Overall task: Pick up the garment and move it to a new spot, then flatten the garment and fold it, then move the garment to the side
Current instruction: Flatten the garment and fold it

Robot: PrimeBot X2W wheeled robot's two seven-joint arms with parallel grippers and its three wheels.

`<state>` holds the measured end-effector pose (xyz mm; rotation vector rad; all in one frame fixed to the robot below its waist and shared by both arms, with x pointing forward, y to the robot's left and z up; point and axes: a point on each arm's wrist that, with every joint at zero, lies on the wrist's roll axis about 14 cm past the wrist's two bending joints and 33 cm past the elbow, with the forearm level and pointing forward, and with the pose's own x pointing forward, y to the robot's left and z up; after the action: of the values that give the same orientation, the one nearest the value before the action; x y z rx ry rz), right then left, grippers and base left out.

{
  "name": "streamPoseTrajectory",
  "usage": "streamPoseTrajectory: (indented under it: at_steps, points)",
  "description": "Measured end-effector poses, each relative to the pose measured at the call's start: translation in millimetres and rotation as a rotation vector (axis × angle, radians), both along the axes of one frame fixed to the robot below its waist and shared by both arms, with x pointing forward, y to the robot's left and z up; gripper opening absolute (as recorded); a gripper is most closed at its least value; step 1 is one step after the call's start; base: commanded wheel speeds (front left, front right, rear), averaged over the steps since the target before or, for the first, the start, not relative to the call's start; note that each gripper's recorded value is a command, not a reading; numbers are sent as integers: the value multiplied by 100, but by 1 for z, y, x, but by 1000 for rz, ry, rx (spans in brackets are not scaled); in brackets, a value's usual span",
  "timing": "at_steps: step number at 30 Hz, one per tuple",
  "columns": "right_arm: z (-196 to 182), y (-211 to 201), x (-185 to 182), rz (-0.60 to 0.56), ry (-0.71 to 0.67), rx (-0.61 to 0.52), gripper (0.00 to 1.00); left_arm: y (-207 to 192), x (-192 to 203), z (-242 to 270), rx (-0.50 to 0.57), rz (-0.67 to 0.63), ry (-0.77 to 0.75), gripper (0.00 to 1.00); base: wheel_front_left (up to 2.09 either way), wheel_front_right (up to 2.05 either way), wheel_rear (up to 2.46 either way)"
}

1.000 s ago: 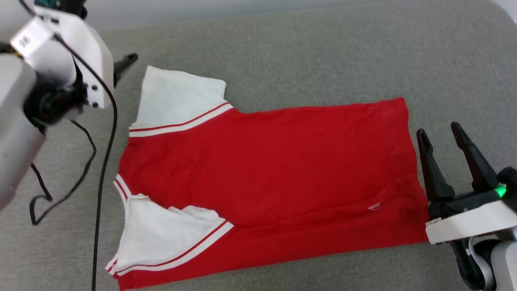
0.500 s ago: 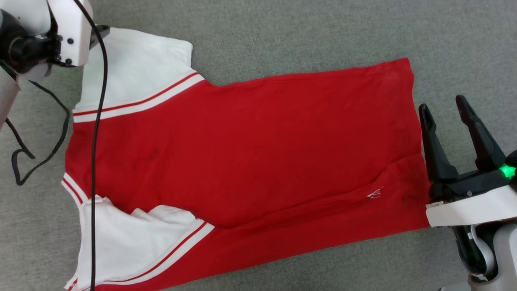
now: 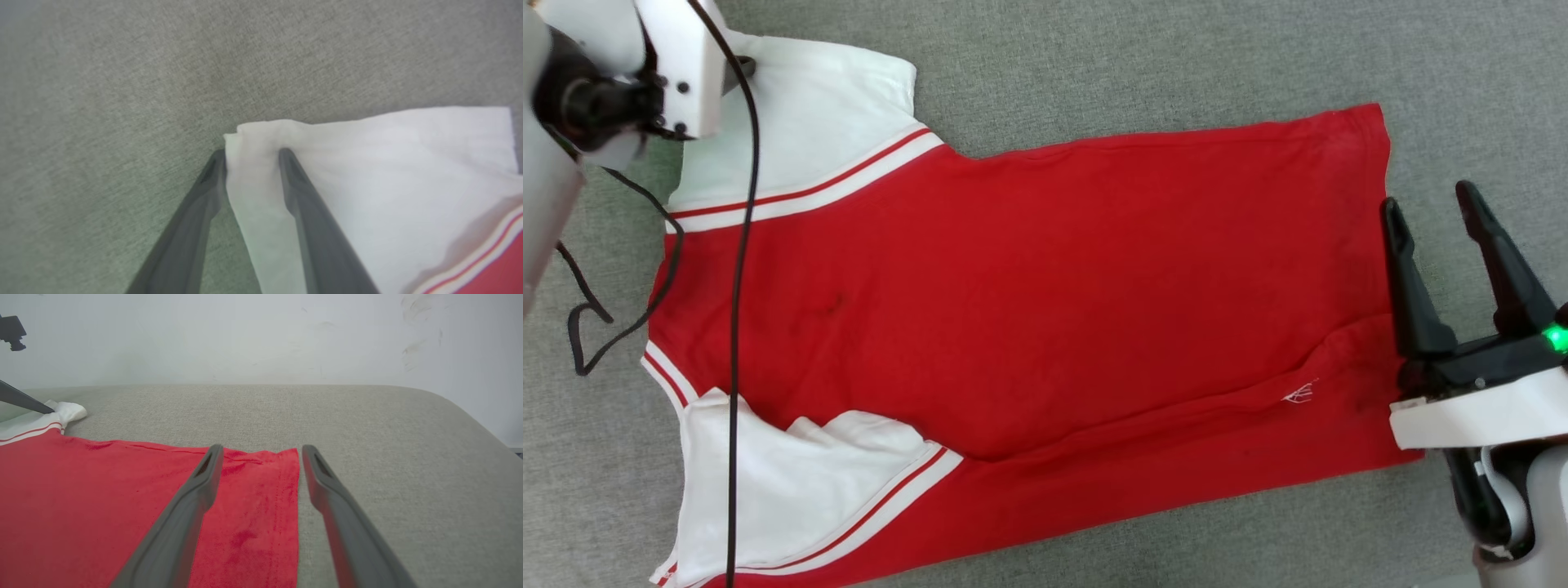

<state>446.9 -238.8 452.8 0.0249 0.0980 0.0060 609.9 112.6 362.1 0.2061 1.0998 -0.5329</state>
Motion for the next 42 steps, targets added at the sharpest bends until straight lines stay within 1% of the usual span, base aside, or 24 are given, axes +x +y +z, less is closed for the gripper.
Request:
streamPoseTrajectory:
  at_steps: [4,9,11,13,16,21,23,27,30,35,40,42]
  points:
    - [14,-6,5,2,-30,-33,100,-4,-2,5,6,-31,-39,0,0,0,0]
    - [44,-14,20,44,-79,-113,100,-12,0,27,-69,-21,-149,0,0,0,0]
    - [58,-18,28,61,-89,-140,100,-14,-2,37,-81,-36,-195,0,0,0,0]
    - [64,-17,35,92,-60,-157,100,-16,-3,51,-103,-42,-248,0,0,0,0]
    - [60,-15,42,144,48,-155,100,-17,-8,68,-129,-55,-309,0,0,0,0]
    - [51,-17,51,209,243,-185,100,-19,-23,89,-157,-92,-381,0,0,0,0]
    - [48,-21,54,214,313,-172,100,-18,-28,97,-168,-99,-405,0,0,0,0]
    - [22,-28,48,224,548,-169,100,-14,-35,110,-174,-118,-450,0,0,0,0]
    - [9,-33,47,221,676,-171,100,-16,-41,112,-181,-137,-464,0,0,0,0]
    - [-16,-28,50,231,824,-176,100,-16,-45,112,-188,-153,-476,0,0,0,0]
    - [-34,-18,58,239,881,-164,100,-16,-47,109,-199,-154,-477,0,0,0,0]
    - [-53,-11,60,249,925,-152,100,-13,-48,105,-202,-150,-473,0,0,0,0]
